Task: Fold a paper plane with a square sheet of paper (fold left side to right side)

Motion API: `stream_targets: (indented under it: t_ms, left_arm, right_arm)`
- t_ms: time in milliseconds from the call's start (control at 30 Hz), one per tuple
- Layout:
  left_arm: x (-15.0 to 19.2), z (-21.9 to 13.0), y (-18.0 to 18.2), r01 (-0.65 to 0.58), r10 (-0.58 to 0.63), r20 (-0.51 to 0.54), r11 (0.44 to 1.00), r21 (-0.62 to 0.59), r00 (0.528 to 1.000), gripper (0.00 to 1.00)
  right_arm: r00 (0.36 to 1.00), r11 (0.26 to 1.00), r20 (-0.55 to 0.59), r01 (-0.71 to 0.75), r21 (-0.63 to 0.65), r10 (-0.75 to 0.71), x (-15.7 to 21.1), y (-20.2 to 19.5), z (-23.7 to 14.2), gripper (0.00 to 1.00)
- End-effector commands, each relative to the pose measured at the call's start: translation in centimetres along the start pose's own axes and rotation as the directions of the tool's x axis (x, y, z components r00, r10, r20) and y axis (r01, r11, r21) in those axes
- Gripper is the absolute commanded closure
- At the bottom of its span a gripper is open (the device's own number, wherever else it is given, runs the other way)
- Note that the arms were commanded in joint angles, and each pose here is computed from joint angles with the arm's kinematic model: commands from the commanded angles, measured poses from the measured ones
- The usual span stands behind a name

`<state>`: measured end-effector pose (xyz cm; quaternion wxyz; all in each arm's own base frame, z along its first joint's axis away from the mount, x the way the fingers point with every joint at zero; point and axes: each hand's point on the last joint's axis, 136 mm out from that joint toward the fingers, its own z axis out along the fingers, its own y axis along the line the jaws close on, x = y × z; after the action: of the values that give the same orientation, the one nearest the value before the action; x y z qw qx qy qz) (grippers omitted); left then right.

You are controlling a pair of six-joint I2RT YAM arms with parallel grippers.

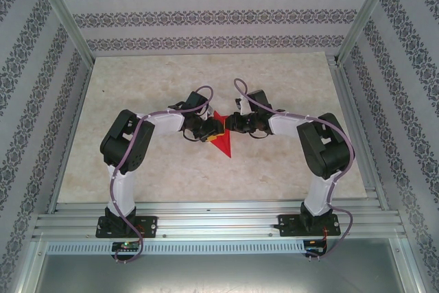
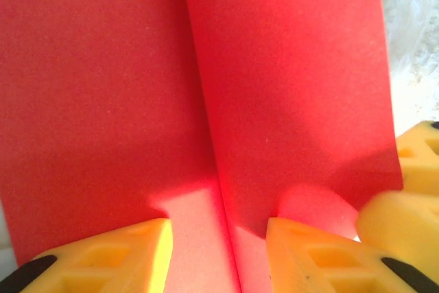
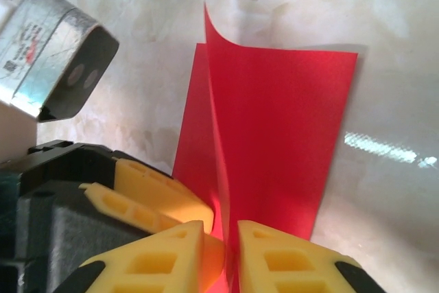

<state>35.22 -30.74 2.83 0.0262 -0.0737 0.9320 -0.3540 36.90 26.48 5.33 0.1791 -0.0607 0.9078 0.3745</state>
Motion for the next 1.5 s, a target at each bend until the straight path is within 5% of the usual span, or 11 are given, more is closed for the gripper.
stream_targets:
  t_ms: [0, 200, 1467]
  left_arm:
    - [1.0, 1.7, 3.6, 0.035, -0.037, -0.020, 0.992, -0.121, 0.999, 0.56]
    - [1.0, 1.9, 3.9, 0.037, -0.040, -0.023, 0.991, -0.126, 0.999, 0.56]
    - [2.7, 4.3, 6.6, 0.028, -0.047, -0.082, 0.975, -0.221, 0.995, 0.57]
  right_arm:
    - [1.000, 1.000, 0.017, 0.005, -0.019, -0.005, -1.0, 0.2, 0.1, 0.84]
    - [1.000, 1.000, 0.017, 0.004, -0.010, -0.004, -1.2, -0.4, 0.3, 0.97]
    - [0.999, 1.000, -0.035, 0.008, 0.028, -0.007, -1.4, -2.6, 1.5, 0.93]
